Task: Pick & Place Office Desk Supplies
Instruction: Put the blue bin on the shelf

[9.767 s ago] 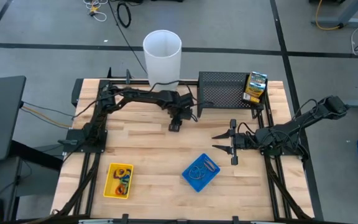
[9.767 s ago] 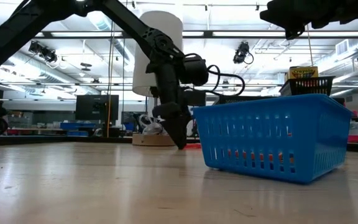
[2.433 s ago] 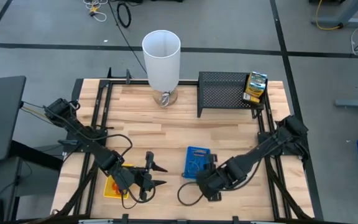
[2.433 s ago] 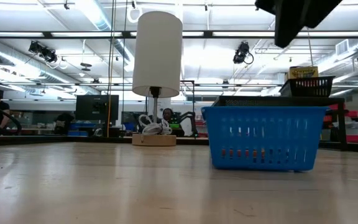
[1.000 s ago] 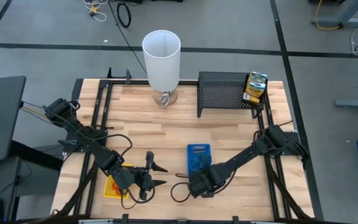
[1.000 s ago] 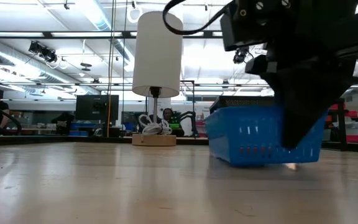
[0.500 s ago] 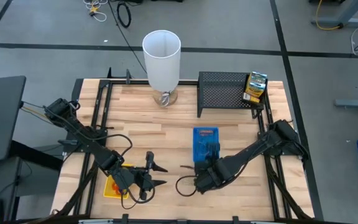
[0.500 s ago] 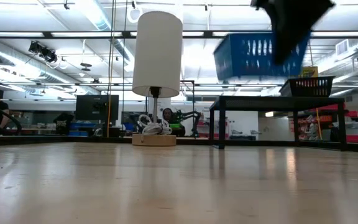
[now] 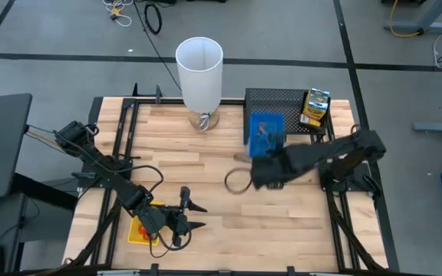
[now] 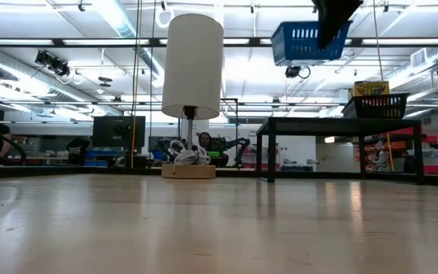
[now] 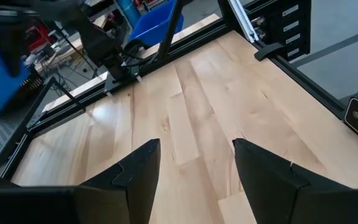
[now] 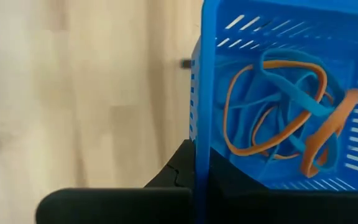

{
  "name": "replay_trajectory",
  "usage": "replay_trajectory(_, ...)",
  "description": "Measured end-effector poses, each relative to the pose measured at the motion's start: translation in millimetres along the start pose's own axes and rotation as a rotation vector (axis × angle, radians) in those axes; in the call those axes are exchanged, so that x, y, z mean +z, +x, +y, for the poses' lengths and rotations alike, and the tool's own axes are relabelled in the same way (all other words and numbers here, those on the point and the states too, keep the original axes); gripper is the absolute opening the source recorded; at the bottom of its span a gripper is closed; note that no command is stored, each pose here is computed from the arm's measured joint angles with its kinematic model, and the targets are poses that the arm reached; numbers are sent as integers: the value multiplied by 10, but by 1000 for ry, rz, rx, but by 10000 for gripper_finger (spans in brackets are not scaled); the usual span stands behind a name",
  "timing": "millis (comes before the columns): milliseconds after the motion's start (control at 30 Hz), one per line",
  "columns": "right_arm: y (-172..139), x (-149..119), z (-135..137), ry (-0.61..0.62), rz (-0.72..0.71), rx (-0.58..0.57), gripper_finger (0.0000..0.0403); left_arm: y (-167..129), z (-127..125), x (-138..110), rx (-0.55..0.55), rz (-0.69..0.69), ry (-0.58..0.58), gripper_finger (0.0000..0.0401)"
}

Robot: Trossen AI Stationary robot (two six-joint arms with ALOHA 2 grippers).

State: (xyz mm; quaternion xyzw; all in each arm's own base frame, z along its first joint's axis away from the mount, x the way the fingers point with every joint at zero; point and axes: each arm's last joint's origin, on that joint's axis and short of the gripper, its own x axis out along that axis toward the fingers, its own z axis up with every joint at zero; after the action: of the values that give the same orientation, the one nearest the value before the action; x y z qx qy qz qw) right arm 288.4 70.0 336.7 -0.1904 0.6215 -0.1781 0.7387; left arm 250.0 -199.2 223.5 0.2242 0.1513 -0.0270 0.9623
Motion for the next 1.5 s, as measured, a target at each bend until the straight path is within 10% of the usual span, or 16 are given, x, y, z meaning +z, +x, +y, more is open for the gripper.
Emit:
replay_trajectory(667, 736, -574, -1198, 56, 53, 232, 0, 98, 131, -29, 41, 20, -23, 213)
replay_trajectory(1500, 1082, -947, -1791, 156, 80, 328, 0, 145, 204, -49, 78, 37, -8, 213)
